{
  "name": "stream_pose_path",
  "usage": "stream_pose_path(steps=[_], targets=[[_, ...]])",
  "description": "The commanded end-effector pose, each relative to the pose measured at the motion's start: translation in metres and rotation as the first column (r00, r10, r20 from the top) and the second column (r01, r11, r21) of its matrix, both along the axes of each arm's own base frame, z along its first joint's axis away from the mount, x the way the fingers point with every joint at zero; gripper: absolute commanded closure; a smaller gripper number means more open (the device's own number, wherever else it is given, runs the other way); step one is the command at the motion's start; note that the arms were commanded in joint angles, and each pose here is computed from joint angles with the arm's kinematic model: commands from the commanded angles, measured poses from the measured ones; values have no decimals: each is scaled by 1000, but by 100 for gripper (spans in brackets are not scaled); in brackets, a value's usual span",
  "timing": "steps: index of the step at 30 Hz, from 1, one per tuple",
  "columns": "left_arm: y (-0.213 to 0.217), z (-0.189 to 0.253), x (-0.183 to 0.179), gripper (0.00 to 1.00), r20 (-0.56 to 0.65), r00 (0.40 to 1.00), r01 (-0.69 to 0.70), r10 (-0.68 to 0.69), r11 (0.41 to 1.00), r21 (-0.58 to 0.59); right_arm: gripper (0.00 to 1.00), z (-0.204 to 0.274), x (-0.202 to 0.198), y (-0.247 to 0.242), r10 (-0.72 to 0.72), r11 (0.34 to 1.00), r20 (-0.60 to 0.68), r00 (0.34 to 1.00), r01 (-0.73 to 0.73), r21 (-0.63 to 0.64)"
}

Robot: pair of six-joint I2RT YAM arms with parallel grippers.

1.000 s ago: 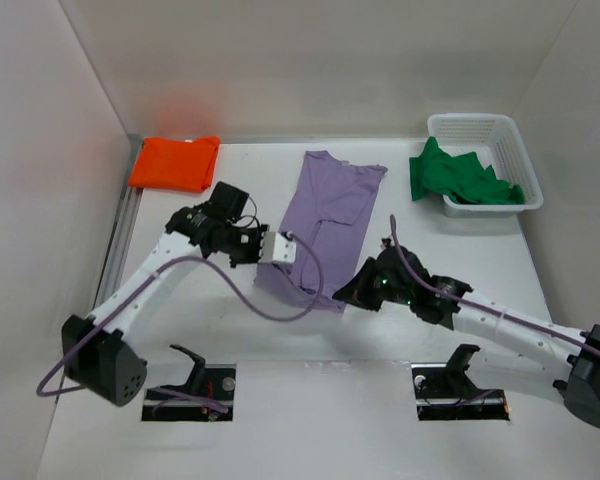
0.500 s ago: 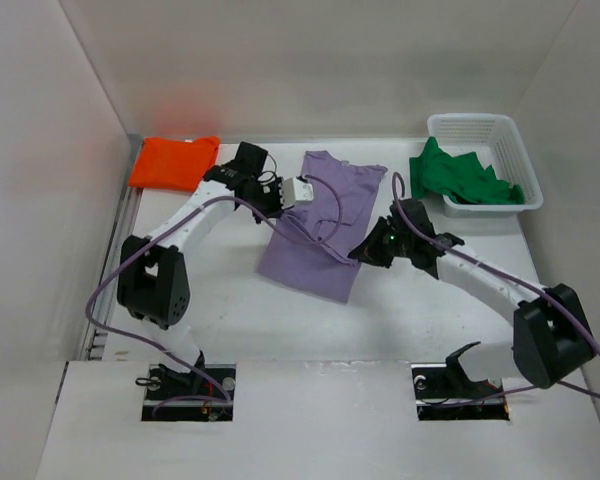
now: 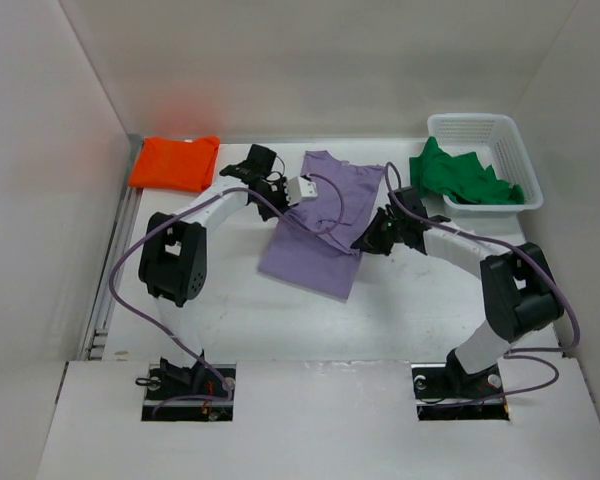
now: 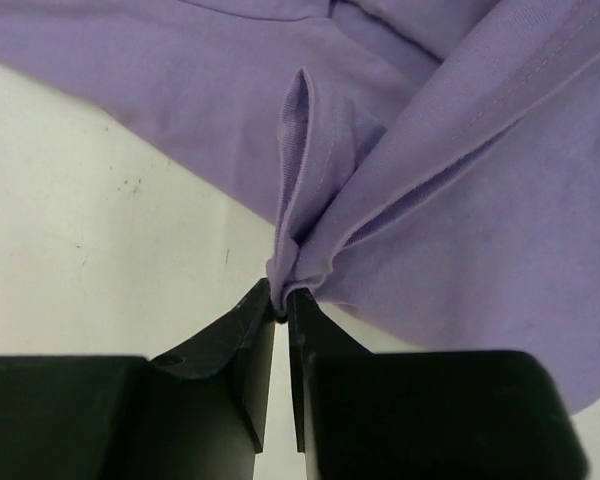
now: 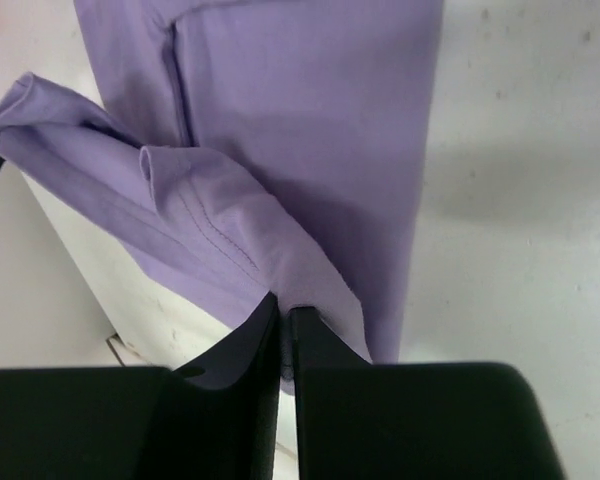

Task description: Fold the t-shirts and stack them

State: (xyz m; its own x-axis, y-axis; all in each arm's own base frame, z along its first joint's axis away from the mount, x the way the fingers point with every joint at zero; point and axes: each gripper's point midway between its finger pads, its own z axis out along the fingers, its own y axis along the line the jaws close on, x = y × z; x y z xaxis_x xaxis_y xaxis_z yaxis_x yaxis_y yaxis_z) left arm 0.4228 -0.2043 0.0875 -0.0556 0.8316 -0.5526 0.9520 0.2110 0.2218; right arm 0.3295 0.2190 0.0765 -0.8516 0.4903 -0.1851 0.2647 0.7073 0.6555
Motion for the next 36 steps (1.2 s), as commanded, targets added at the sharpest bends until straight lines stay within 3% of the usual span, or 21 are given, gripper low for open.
stream_pose_path(steps=[1, 7, 9, 12, 15, 18, 24, 28, 32, 36], targets=[[-5, 21, 27, 91, 79, 996, -47, 50, 998, -43, 90, 17, 31, 7, 28, 999, 100, 995, -30, 15], [-1, 20, 53, 71, 127, 985, -110, 118, 991, -70, 64, 10, 64, -1, 30, 999, 112, 993, -32, 10], [0, 29, 71, 59, 175, 971, -149, 163, 984, -93, 60, 16, 80, -10, 15, 1000, 134, 991, -17, 12], [11, 53, 103, 50, 269, 928, -231, 257, 965, -124, 58, 30, 99, -27, -19, 1000, 174, 984, 16, 16], [26, 88, 117, 49, 321, 891, -279, 321, 945, -173, 56, 60, 113, -43, -60, 998, 239, 969, 51, 42], [28, 102, 97, 47, 334, 905, -226, 265, 963, -150, 54, 83, 116, -51, -70, 997, 285, 956, 57, 53], [16, 51, 14, 47, 148, 987, -54, 59, 998, -40, 69, 71, 79, -45, -17, 1000, 261, 965, 12, 23], [10, 21, -7, 50, 38, 997, -61, 61, 998, -20, 78, 48, 51, -29, 46, 998, 230, 972, -35, -52], [8, 26, 19, 46, 52, 973, -218, 223, 972, -86, 67, 36, 51, -35, 17, 984, 230, 973, 25, -176], [6, 42, 45, 42, 49, 928, -355, 370, 916, -183, 56, 36, 62, -28, 81, 952, 243, 967, -3, -306]])
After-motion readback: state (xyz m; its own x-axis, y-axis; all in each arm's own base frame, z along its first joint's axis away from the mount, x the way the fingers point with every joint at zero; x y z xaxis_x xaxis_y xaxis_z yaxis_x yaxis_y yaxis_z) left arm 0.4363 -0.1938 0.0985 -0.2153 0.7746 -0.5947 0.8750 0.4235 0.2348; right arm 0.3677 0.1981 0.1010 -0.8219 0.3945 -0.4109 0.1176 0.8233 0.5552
